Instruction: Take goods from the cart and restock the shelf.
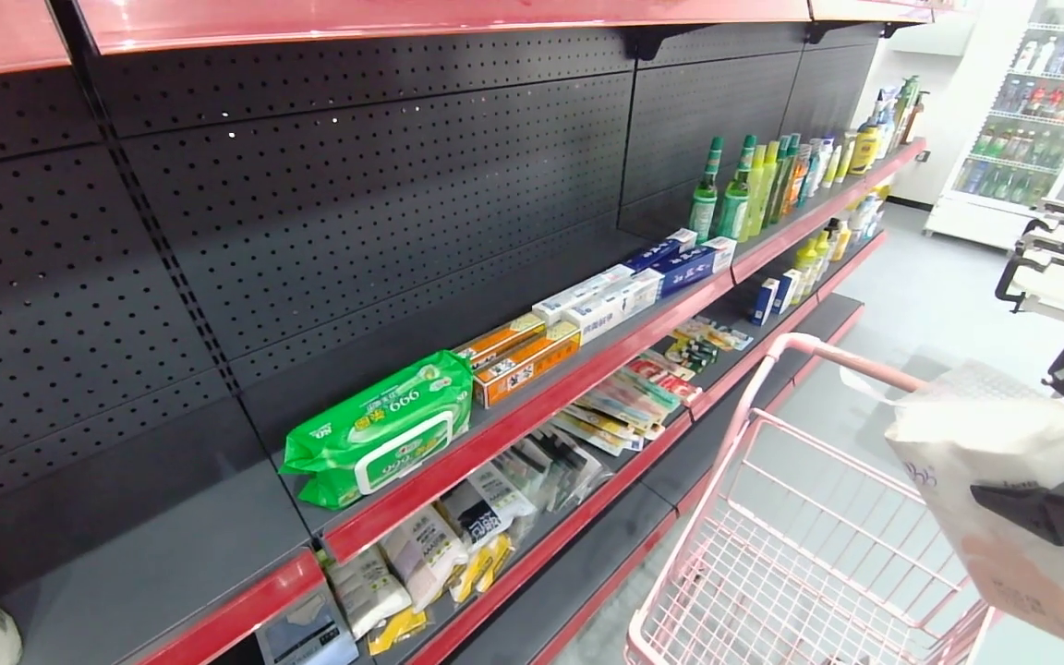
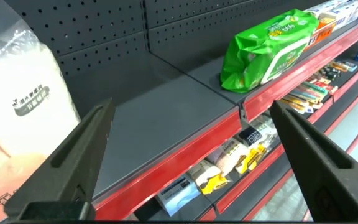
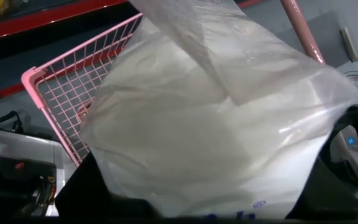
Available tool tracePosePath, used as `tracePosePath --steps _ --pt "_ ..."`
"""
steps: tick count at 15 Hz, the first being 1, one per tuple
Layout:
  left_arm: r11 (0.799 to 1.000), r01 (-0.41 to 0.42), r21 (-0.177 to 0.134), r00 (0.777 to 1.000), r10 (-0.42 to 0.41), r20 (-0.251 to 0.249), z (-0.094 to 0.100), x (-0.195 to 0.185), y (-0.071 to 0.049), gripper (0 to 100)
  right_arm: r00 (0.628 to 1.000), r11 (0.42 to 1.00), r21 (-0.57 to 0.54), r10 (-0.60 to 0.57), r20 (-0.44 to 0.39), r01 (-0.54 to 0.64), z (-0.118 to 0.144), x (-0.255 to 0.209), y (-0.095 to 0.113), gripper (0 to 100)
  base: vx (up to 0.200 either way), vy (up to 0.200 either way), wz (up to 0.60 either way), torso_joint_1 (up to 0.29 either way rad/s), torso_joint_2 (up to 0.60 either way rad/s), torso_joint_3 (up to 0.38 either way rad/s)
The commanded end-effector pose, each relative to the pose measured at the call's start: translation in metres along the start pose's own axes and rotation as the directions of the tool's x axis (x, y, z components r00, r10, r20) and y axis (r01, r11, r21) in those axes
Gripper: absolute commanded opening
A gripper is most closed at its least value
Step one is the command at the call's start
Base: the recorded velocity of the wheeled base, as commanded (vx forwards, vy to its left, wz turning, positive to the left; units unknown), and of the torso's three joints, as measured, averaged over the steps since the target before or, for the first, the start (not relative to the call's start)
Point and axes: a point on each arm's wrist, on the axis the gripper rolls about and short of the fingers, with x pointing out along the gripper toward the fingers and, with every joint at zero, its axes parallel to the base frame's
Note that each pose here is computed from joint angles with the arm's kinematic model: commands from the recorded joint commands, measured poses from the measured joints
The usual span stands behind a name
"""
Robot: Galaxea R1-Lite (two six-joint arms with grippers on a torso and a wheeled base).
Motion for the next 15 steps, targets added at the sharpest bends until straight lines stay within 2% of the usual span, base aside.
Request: tracePosePath --steps 1,8,15 --pt "1.0 -0.001 0.0 1.0 0.001 -0.001 0.0001 0.0001 0.0 100 1.0 1.0 -0.001 0.002 -0.003 -0.002 0.0 0.0007 0.0002 0 0.0 0.0 0.0 0.1 -0.21 -0.105" --pt "1.0 -0.001 0.0 1.0 0.001 -0.001 0.0001 0.0001 0.0 100 1.0 1.0 -0.001 -0.001 -0.002 0.001 -0.0018 0.0002 0.001 0 0.0 0.0 0.0 0.04 -0.08 -0.041" --pt "1.0 -0.001 0.0 1.0 0.001 -0.001 0.0001 0.0001 0.0 100 1.0 1.0 -0.005 0.002 -0.007 -0.003 -0.0012 0.0018 0.0013 0 0.0 0.0 0.6 0.006 0.0 0.0"
